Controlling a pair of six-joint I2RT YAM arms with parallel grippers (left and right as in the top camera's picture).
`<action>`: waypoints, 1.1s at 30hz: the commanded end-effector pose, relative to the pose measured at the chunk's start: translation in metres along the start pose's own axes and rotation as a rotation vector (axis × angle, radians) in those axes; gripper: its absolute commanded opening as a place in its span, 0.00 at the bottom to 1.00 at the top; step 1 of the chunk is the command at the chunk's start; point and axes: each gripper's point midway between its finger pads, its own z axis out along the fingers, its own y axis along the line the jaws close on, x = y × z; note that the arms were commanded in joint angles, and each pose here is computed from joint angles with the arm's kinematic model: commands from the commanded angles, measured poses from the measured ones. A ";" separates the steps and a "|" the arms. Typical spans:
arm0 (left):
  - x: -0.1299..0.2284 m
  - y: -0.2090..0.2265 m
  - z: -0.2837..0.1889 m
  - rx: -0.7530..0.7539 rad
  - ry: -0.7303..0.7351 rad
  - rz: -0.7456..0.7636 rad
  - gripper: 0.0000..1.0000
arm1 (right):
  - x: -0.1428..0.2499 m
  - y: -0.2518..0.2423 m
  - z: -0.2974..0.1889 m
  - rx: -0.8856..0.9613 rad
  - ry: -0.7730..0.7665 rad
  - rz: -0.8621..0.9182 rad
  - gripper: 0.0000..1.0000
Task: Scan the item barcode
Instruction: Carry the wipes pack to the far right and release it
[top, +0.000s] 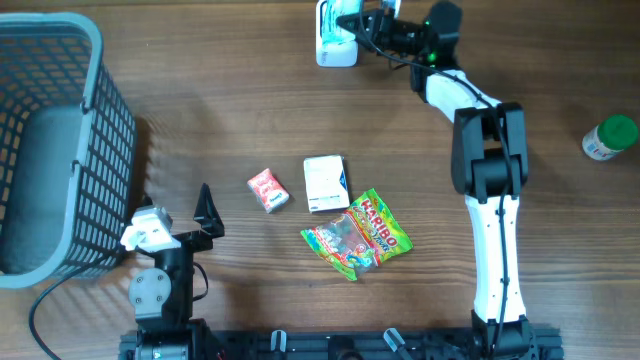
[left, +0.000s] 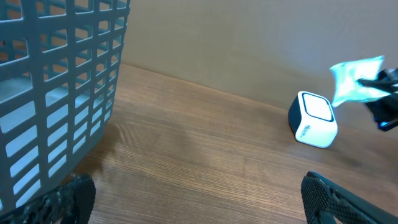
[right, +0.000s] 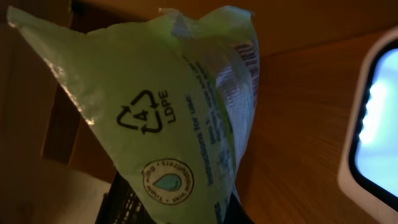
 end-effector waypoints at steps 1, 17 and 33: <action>0.002 -0.002 0.000 0.014 0.005 -0.008 1.00 | -0.018 0.038 -0.033 -0.033 0.027 -0.043 0.05; 0.002 -0.002 0.000 0.014 0.005 -0.008 1.00 | -0.092 0.320 -0.065 0.086 -0.223 -0.513 0.05; 0.002 -0.002 0.000 0.013 0.006 -0.008 1.00 | -0.046 0.160 -0.449 2.145 -0.818 0.042 0.05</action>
